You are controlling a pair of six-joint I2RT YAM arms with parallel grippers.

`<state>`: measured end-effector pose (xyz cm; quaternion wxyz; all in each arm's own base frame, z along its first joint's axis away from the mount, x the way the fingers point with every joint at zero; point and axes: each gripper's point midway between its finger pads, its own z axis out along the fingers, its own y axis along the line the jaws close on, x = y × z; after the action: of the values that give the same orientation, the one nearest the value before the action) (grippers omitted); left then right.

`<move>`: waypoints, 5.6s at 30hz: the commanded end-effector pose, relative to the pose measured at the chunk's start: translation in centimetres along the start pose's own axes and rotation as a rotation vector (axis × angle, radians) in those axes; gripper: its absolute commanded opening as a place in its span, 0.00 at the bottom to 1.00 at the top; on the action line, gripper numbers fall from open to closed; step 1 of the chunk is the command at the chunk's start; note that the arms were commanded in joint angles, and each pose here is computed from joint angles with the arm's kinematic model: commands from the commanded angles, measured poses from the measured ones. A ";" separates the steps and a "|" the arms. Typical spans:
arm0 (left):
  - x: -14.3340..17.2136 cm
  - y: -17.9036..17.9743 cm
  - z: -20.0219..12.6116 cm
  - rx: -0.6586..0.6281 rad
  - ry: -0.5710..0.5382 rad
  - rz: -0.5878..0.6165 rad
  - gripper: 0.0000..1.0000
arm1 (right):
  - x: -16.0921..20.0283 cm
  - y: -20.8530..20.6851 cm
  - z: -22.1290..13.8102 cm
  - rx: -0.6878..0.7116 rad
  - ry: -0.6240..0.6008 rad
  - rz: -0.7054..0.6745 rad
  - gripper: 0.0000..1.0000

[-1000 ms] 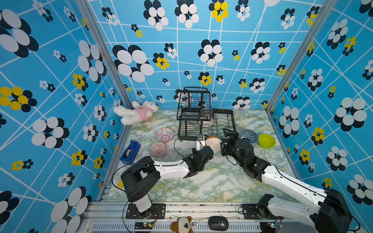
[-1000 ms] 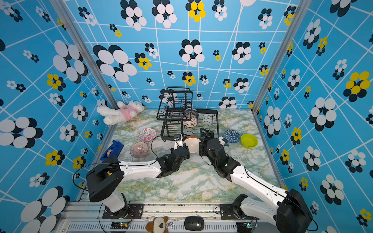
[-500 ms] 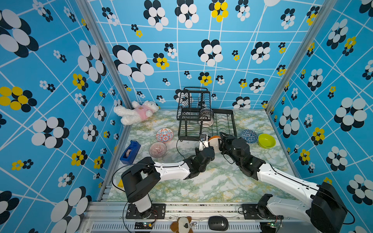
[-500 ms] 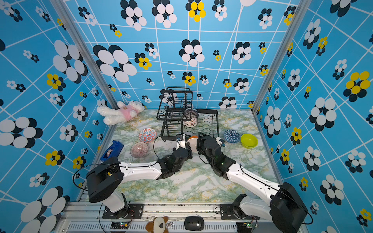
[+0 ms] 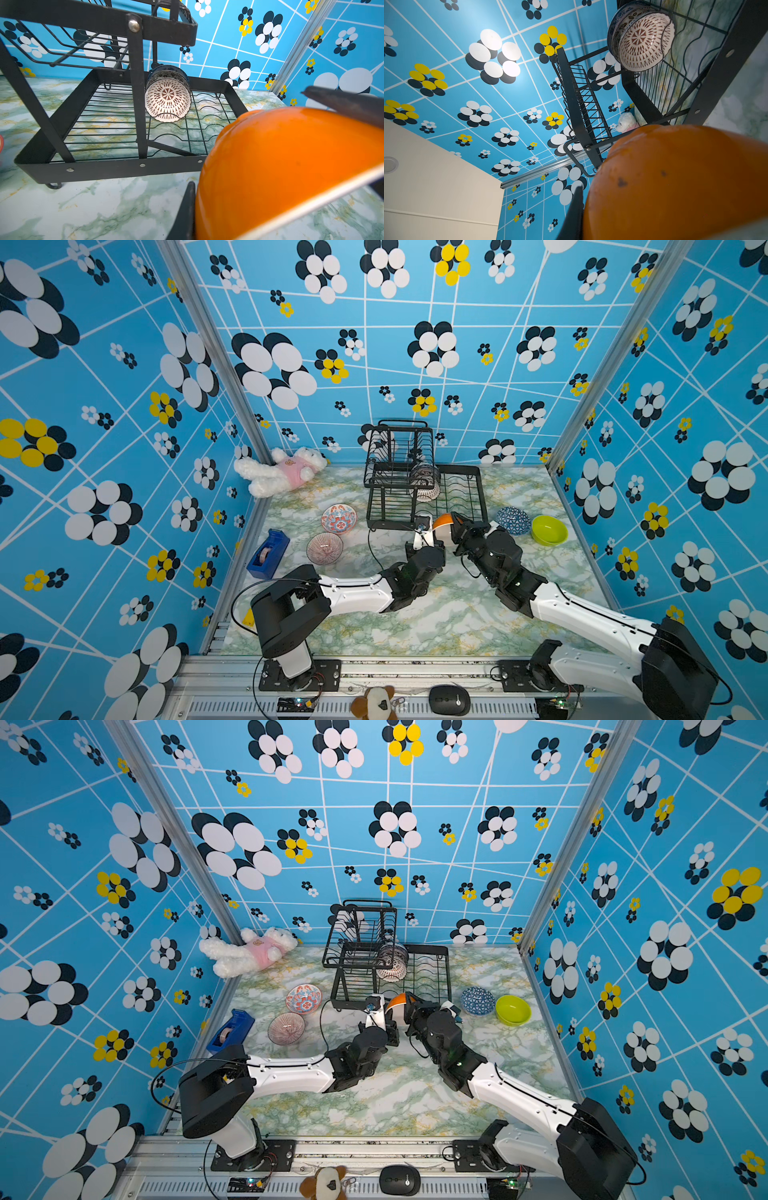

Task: Load bowls into a dish rack
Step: Pick up the bowl from the center of the table, then place the bowl in the dish rack.

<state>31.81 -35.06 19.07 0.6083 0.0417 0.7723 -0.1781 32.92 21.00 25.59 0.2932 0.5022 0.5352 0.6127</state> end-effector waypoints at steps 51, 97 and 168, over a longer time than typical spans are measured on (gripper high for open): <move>-6.3 9.1 -6.2 0.072 0.314 0.065 0.99 | -5.3 3.8 9.1 -0.272 0.103 -0.511 0.00; -3.7 15.1 -3.3 0.084 0.461 -0.357 0.99 | -2.1 -7.6 23.4 -0.126 0.244 -0.360 0.00; -3.2 15.3 -3.0 0.084 0.480 -0.404 0.99 | -5.1 -5.7 13.0 0.231 0.135 -0.493 0.88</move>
<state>34.08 -19.40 19.75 0.3609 -0.0466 0.8765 -0.3153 46.73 23.60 17.67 0.3220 0.3714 0.6959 0.5236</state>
